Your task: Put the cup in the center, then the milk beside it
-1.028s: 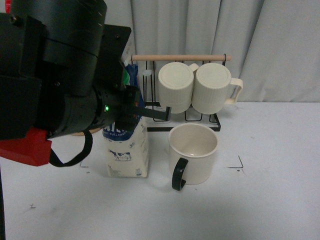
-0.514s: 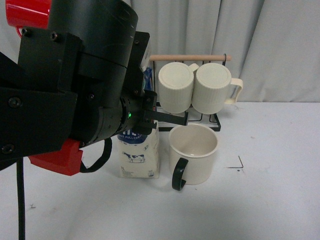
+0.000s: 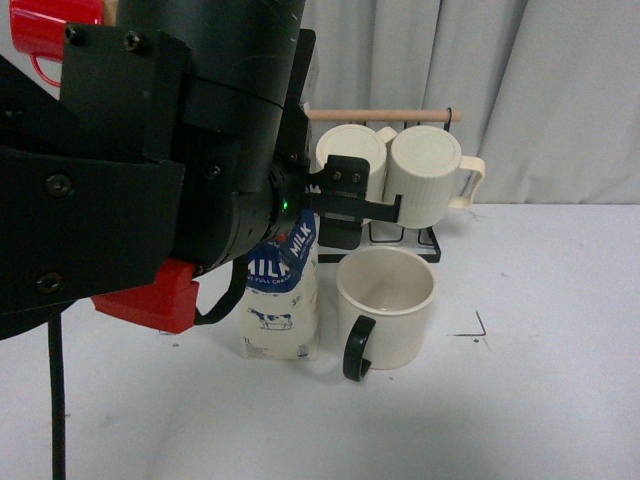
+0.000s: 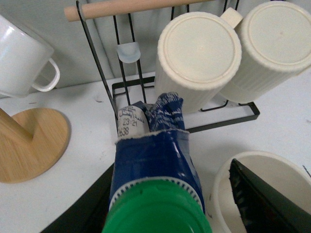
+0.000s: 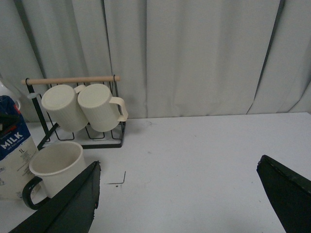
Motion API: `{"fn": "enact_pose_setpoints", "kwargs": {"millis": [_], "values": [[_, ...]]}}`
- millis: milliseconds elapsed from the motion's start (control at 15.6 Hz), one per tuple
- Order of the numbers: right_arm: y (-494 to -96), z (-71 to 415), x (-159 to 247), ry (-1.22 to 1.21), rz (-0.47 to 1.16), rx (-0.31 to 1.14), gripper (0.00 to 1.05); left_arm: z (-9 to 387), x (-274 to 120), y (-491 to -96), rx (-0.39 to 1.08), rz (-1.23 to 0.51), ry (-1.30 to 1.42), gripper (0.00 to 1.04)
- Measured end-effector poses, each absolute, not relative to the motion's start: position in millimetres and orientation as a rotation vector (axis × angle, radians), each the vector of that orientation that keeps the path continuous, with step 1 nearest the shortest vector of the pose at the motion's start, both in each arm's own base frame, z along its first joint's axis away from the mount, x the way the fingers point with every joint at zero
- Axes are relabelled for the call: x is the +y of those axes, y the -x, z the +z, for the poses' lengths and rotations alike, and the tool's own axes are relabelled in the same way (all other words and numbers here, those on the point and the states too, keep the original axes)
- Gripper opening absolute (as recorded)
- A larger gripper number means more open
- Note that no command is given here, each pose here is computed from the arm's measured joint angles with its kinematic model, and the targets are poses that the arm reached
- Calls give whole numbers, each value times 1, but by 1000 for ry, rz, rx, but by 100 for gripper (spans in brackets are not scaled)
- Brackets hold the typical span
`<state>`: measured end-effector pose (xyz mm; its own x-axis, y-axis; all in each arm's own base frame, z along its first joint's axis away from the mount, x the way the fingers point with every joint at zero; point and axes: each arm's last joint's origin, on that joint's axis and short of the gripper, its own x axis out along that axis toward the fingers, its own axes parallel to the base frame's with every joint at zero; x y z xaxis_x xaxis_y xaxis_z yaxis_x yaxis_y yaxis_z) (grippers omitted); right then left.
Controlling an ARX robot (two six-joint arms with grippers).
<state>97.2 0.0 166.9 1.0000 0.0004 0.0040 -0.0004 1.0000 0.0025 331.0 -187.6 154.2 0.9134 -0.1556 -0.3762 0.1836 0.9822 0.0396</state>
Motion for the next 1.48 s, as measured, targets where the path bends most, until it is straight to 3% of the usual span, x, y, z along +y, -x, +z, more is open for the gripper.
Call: {"fn": "enact_pose_setpoints", "kwargs": {"millis": [193, 321, 578, 643, 707, 771, 1092, 1157, 1478], "values": [[-97, 167, 0, -2, 0, -4, 98, 179, -180, -303, 353, -253, 32, 97], [-97, 167, 0, -2, 0, -4, 98, 206, -172, -275, 255, -304, 111, 98], [-97, 167, 0, -2, 0, -4, 98, 223, -132, -235, 224, -298, 165, 98], [-97, 167, 0, -2, 0, -4, 98, 224, -120, -225, 163, -239, 161, 95], [-97, 167, 0, -2, 0, -4, 98, 223, -103, -214, 32, -99, 126, 83], [-97, 167, 0, -2, 0, -4, 98, 218, -85, -204, -5, -24, 85, 72], [-97, 167, 0, -2, 0, -4, 98, 191, -37, -168, 6, 2, 16, 10], [-97, 167, 0, -2, 0, -4, 98, 189, -32, -163, 5, 4, 18, 2], [-97, 167, 0, -2, 0, -4, 98, 177, -14, -141, 9, 4, 14, 2]]}}
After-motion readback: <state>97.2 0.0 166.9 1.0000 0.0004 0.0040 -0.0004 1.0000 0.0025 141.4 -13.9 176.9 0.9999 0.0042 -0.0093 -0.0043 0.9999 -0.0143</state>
